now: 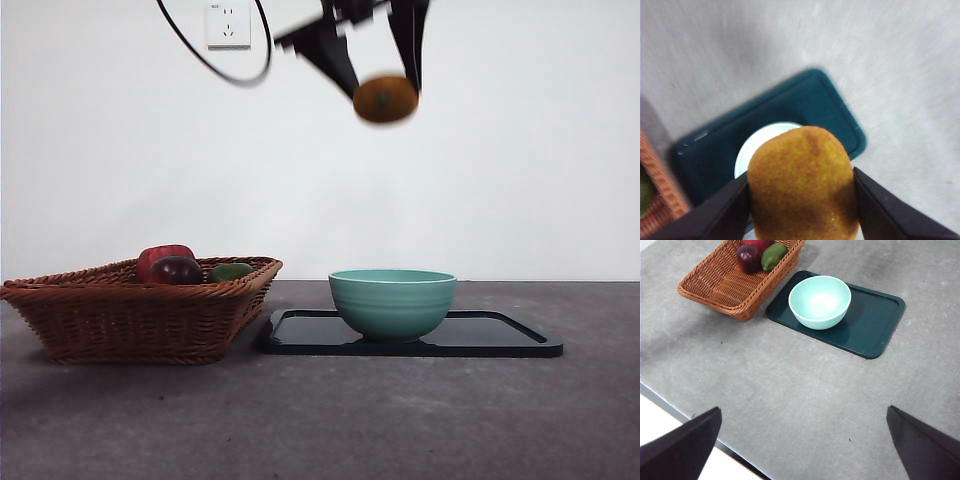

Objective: Pick up the wifruite, put it on the bowl, pick up the plate, put it on desk

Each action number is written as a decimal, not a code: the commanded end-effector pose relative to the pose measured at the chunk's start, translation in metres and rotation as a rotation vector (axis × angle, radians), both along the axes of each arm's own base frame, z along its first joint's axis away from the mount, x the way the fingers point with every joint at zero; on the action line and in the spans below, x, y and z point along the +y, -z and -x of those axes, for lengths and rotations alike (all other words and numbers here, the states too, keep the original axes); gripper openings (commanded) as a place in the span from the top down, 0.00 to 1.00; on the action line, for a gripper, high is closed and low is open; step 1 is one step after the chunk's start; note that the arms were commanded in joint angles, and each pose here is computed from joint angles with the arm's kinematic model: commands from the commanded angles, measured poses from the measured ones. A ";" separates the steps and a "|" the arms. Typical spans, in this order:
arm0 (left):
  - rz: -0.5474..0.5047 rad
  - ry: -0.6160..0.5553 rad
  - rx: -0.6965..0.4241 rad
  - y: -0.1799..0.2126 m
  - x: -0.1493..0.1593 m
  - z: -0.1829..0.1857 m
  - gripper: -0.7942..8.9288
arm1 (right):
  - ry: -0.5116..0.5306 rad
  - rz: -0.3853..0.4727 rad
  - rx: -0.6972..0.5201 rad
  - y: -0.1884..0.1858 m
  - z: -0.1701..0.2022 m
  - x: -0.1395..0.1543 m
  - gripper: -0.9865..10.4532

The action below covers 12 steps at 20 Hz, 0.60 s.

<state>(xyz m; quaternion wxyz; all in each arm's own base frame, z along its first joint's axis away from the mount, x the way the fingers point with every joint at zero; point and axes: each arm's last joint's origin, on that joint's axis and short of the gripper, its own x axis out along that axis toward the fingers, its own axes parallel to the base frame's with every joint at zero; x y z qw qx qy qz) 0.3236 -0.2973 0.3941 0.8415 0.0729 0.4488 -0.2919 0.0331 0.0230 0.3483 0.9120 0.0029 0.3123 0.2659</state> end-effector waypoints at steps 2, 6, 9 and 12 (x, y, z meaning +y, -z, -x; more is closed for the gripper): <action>0.004 0.045 -0.024 -0.032 0.015 0.031 0.70 | 0.000 -0.015 -0.008 -0.003 0.000 0.000 0.41; -0.050 0.063 0.025 -0.039 0.036 0.059 0.70 | 0.000 -0.014 -0.008 -0.003 0.000 0.000 0.41; -0.109 0.062 0.088 -0.031 0.055 0.078 0.70 | 0.000 -0.014 -0.008 -0.003 0.000 0.000 0.41; -0.183 -0.013 0.126 -0.018 0.076 0.092 0.70 | 0.000 -0.014 -0.009 -0.003 0.000 0.000 0.41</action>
